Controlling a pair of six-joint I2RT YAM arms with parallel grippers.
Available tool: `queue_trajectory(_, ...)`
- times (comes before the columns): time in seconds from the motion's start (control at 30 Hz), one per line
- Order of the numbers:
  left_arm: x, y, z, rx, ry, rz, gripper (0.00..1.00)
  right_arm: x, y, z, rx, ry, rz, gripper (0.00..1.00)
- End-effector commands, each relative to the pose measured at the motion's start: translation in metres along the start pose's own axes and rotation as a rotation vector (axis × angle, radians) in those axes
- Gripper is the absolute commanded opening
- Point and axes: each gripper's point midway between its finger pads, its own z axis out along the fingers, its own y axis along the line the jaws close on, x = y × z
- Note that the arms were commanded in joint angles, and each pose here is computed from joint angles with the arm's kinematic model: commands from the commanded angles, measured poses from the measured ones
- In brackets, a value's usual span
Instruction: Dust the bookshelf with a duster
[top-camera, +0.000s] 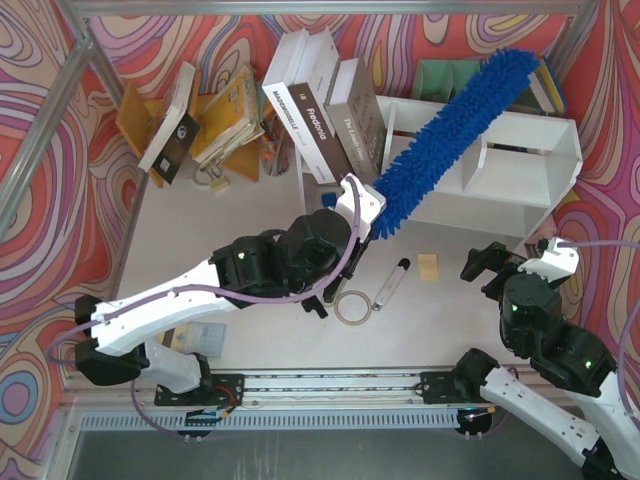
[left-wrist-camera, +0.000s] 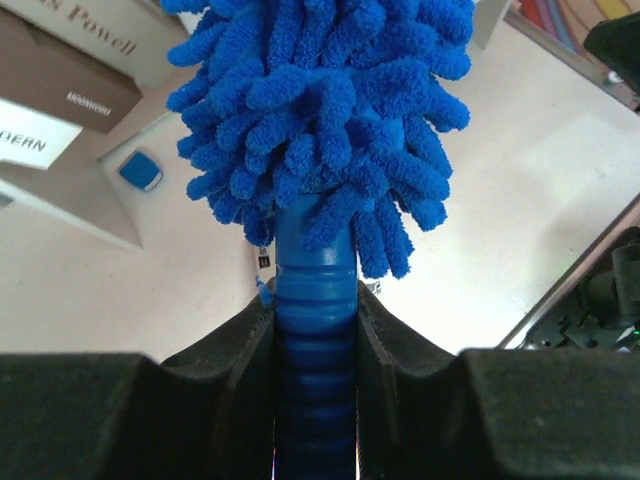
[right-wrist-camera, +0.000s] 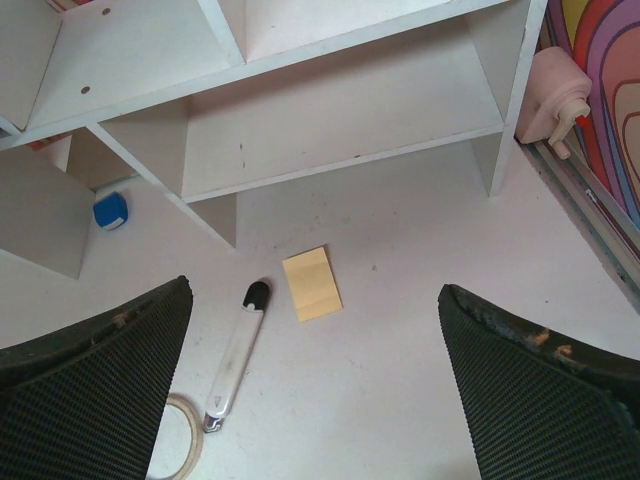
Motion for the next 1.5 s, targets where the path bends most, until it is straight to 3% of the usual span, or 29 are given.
queue_trajectory(0.0,-0.003,0.02,-0.021,-0.148,-0.057,-0.084,0.0,-0.001,-0.004,0.001,0.024,-0.012,-0.001,0.99)
queue_trajectory(0.27,0.037,0.033,-0.045,-0.325,-0.016,-0.176,0.0,-0.001,-0.004,0.001,0.025,-0.012,-0.007,0.99)
queue_trajectory(0.53,0.07,-0.005,-0.044,-0.315,0.041,-0.233,0.0,0.001,-0.002,0.003,0.027,-0.005,-0.02,0.98)
queue_trajectory(0.67,0.071,-0.03,-0.044,-0.292,0.058,-0.245,0.0,0.0,-0.003,0.003,0.028,-0.006,-0.018,0.99)
queue_trajectory(0.9,0.082,-0.032,-0.051,-0.388,0.074,-0.341,0.0,0.0,-0.004,0.002,0.027,-0.006,-0.012,0.99)
queue_trajectory(1.47,0.097,-0.075,-0.043,-0.363,0.184,-0.39,0.0,-0.003,-0.007,-0.002,0.015,-0.022,0.02,0.99)
